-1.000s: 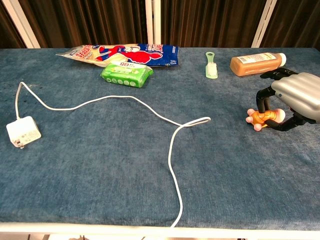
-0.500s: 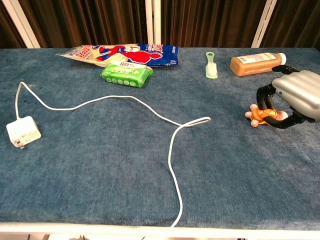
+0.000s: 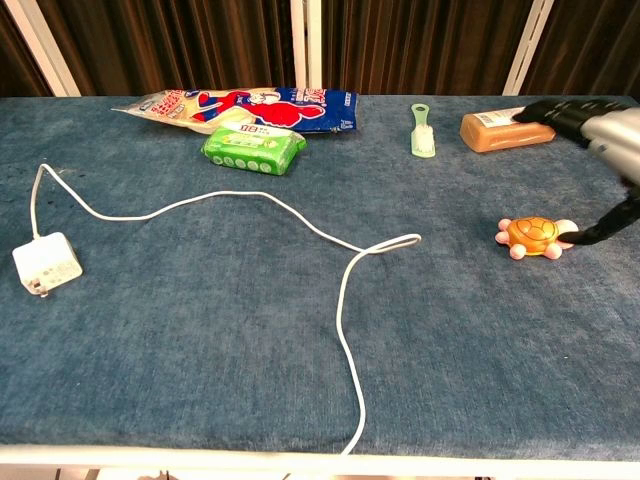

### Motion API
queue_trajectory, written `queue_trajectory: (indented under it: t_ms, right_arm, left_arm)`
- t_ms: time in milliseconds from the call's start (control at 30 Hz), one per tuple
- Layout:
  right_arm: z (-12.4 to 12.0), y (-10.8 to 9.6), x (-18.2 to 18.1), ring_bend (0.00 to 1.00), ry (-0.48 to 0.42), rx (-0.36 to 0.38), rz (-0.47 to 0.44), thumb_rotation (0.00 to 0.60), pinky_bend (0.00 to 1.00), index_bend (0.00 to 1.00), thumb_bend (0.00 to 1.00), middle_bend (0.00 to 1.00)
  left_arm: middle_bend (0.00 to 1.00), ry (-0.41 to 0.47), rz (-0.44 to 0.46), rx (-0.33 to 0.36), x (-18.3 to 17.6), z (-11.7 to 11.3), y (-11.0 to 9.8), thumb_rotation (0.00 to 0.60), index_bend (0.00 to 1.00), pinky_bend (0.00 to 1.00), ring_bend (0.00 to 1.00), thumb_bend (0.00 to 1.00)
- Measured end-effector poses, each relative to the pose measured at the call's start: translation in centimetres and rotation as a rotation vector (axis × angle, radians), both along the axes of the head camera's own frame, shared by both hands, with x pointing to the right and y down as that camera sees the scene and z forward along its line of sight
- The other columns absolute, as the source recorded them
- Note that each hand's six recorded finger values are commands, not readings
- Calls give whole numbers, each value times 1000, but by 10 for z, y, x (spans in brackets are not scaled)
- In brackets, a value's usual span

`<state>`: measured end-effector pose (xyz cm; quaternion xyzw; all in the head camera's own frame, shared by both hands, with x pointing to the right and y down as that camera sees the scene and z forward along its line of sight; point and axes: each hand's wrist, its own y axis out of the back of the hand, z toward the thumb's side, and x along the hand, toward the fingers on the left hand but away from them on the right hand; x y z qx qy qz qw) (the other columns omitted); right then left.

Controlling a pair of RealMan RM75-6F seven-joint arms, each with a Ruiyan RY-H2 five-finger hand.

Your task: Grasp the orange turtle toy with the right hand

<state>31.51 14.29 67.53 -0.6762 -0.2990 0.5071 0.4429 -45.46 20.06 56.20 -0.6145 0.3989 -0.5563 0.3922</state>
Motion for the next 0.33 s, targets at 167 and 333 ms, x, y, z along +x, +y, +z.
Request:
queue_trajectory:
  t_ms: [167, 333]
  right_arm:
    - [-39, 10, 44, 0, 20, 72, 77, 600, 0, 0, 0, 0]
    - [-80, 35, 103, 0, 91, 105, 200, 600, 0, 0, 2, 0]
  left_arm:
    - [25, -8, 2, 3, -1, -3, -2, 600, 60, 0, 0, 0]
    - [25, -7, -1, 1, -3, -3, 1, 600, 60, 0, 0, 0]
